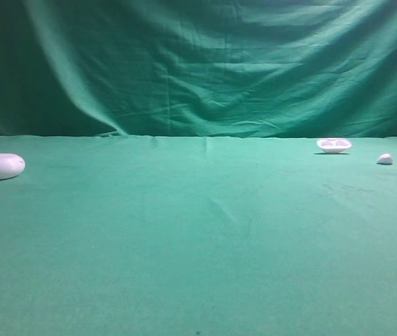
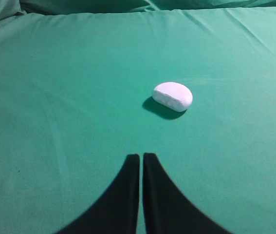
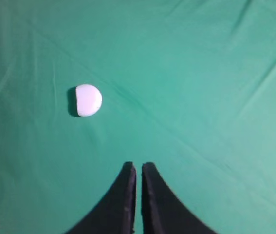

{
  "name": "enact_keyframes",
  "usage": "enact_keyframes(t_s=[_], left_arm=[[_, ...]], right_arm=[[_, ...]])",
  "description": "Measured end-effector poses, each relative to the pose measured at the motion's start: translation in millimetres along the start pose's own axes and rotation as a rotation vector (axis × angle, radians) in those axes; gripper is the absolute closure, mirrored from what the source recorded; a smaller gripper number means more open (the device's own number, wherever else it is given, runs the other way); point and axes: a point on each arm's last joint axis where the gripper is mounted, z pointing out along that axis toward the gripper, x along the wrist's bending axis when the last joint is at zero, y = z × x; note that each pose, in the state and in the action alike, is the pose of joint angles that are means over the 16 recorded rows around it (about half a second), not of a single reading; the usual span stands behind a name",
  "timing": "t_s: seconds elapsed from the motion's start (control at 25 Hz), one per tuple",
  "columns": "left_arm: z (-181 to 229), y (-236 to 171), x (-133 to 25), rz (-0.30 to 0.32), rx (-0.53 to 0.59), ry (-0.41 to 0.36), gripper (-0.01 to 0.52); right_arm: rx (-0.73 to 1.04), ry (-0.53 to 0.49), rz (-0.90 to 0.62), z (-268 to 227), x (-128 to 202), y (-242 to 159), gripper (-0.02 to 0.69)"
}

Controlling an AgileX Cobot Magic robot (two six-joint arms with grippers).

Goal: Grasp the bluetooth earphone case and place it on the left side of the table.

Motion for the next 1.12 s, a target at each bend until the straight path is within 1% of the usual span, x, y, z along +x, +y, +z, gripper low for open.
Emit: enact_keyframes(t_s=[0.2,0.4,0.56,0.8,0.96,1.12], left_arm=[[0.0,0.0,0.0,0.0,0.0,0.0,0.514],[0.0,0.0,0.0,0.0,0.0,0.0,0.514],[0.0,0.0,0.0,0.0,0.0,0.0,0.514],[0.0,0.0,0.0,0.0,0.0,0.0,0.514],[0.0,0.0,0.0,0.0,0.0,0.0,0.514],[0.0,0.0,0.0,0.0,0.0,0.0,0.514]], right_arm=[[0.004,-0.029,0.037,-36.0,-22.9,-38.9,0.665],[-0.003,-0.046,0.057,-56.7,-35.5,-89.4,0.665],[-0.048,-0.047,0.063,-66.1,-39.1,-131.0,0.665],[-0.175,-0.031,0.067,-73.6,-39.3,-187.9,0.665],[-0.243,-0.021,0.071,-76.3,-39.0,-218.7,0.665],[-0.292,-0.022,0.069,-77.3,-39.3,-241.5,0.665]])
